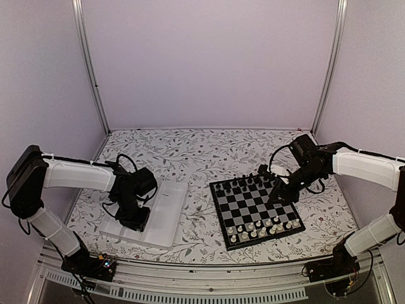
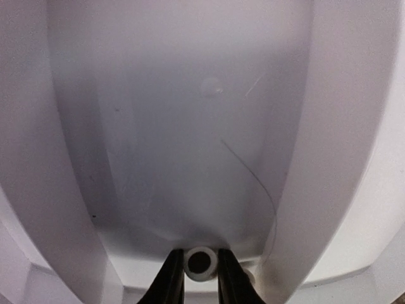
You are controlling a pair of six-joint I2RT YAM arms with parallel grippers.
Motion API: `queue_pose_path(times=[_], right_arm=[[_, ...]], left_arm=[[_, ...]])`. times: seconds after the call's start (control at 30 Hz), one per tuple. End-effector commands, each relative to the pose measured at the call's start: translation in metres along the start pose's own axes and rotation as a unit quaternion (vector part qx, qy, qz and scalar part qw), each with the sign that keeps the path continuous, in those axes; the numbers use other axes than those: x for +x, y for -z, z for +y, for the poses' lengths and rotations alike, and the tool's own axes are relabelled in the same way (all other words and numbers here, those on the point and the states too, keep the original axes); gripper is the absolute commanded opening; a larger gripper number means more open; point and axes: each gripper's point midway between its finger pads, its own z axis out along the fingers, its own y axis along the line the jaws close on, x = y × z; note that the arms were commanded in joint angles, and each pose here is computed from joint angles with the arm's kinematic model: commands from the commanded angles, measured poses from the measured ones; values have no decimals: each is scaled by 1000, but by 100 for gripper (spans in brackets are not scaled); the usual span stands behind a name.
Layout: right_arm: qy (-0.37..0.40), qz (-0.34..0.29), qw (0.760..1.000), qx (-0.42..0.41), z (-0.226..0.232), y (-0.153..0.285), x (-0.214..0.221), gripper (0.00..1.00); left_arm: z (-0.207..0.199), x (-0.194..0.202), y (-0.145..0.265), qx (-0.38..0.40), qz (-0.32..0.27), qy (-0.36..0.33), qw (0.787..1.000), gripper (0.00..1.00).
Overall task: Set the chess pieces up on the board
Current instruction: Pick up the chess piece from the storage box.
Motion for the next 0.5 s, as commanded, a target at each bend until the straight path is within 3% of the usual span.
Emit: queue_pose_path(times=[0.0,0.27,0.47], right_arm=[[-8,-5,1000,-13,3,-4,0,26],[-9,-6,1000,-16,4,-3,-1,26],[1,-19,1000,-20,8,4,-8,26]], left_arm=[[2,-6,-9,6,-2,4,1000,20],[-2,-13,-7,7,-4,1,1000,15],[1,-24,38,12,-48,17,999,14]])
